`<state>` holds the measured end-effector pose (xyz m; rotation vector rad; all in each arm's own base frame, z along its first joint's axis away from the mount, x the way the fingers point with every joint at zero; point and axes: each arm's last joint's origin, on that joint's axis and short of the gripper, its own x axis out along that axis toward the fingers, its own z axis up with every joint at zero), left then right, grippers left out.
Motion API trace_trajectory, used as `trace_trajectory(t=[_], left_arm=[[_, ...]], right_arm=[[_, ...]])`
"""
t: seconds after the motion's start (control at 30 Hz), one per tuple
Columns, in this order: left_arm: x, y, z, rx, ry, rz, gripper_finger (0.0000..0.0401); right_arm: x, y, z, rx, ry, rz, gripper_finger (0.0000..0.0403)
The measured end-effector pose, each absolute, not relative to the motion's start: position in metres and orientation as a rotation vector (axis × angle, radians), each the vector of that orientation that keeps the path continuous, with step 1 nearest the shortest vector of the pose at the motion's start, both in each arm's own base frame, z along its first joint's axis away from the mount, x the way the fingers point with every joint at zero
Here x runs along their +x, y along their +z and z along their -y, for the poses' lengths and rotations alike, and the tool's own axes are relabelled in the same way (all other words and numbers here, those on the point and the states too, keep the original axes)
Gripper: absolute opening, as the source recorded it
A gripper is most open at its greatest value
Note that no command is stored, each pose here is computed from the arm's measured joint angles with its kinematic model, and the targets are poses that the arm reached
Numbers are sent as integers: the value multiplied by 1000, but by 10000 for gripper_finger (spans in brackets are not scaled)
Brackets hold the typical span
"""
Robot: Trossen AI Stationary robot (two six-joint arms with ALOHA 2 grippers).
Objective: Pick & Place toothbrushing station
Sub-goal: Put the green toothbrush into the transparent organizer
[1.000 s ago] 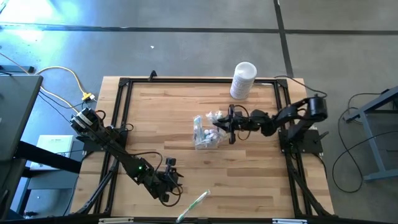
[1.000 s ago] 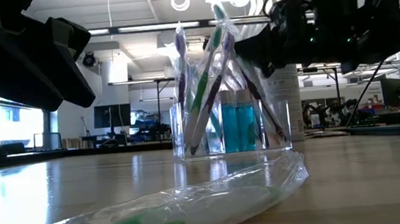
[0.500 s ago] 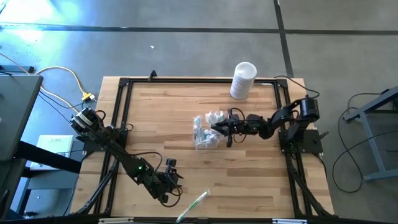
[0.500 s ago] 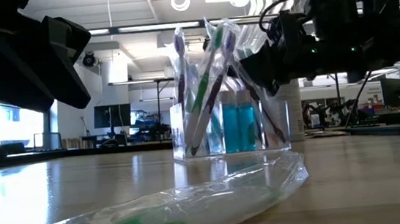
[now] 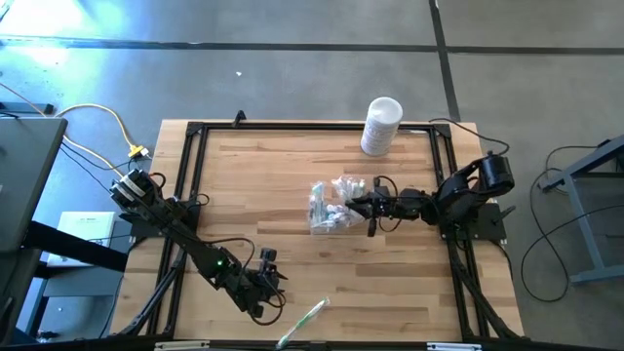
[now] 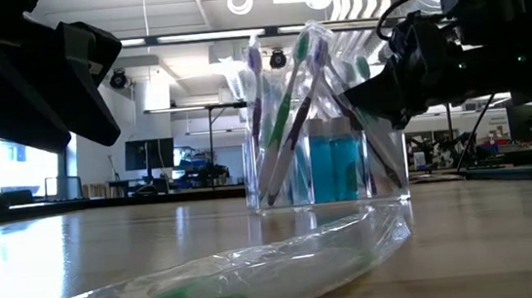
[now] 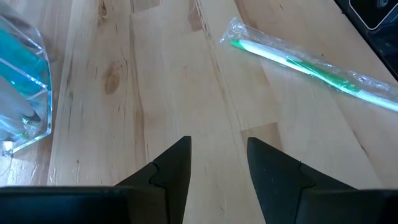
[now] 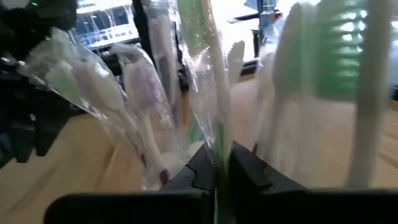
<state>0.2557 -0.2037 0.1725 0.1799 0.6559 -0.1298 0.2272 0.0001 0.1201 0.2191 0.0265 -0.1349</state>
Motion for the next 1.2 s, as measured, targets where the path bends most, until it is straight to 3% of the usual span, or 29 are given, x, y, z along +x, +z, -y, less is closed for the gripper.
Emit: trace_trajectory(t=[0.23, 0.63, 0.83, 1.03, 1.2], left_arm=[[256, 173, 204, 209, -142, -649, 150], [256, 173, 204, 227, -146, -647, 150], [256, 173, 204, 207, -141, -644, 150], [259, 177, 207, -93, -77, -619, 150], [261, 182, 214, -194, -215, -613, 150]], right_arm=[[227, 115, -3, 236, -76, -90, 51], [226, 124, -7, 214, -25, -50, 166], [223, 139, -16, 112, -78, 18, 173], [218, 153, -28, 62, -51, 70, 173], [213, 162, -41, 66, 11, 87, 173]])
